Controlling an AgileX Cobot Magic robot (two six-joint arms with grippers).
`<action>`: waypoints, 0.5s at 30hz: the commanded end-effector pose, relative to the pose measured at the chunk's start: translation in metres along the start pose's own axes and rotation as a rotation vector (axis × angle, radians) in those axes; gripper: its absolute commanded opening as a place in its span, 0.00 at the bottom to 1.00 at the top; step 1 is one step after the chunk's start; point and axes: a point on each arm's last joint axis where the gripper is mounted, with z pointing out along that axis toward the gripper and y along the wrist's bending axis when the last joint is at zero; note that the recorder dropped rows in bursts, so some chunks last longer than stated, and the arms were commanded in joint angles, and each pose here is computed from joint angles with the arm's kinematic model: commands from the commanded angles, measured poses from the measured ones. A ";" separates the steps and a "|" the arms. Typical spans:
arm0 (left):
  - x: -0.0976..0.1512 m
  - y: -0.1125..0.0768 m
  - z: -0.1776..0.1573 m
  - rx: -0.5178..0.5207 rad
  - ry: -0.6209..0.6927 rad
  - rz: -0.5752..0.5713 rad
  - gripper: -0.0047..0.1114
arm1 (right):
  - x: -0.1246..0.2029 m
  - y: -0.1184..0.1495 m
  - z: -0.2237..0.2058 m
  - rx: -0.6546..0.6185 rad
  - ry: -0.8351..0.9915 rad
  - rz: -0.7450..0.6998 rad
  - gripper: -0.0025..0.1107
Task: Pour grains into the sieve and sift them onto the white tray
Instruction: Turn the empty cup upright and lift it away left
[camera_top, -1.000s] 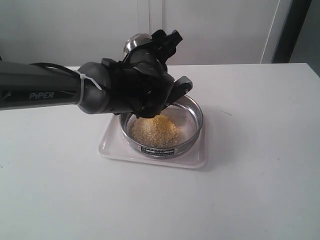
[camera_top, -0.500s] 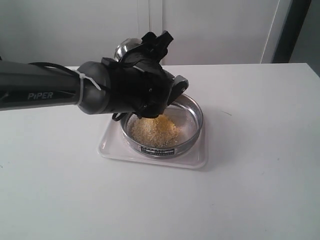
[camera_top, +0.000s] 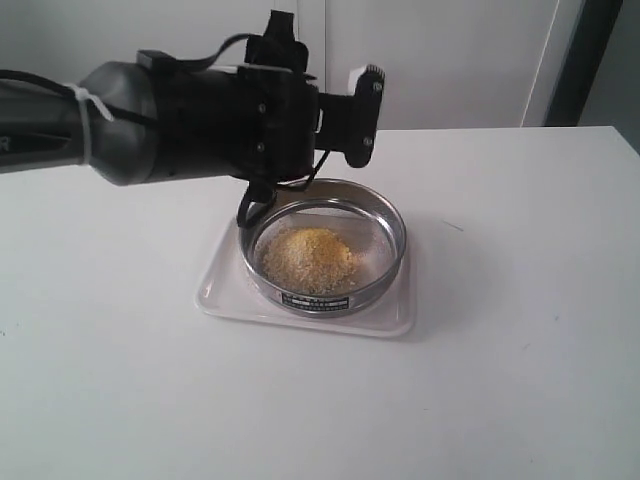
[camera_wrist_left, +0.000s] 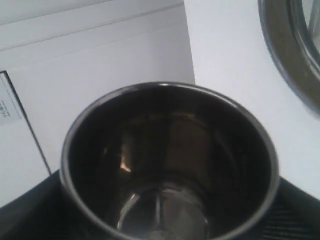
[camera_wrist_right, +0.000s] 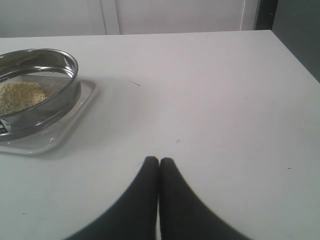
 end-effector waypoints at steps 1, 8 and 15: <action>0.014 0.014 -0.003 0.039 -0.041 -0.215 0.04 | 0.000 0.000 0.000 0.000 -0.013 -0.008 0.02; 0.034 0.024 0.000 0.186 -0.136 -0.519 0.04 | 0.000 0.000 0.000 0.000 -0.013 -0.008 0.02; 0.057 0.040 -0.001 0.257 -0.215 -0.798 0.04 | 0.000 0.000 0.000 0.000 -0.013 -0.008 0.02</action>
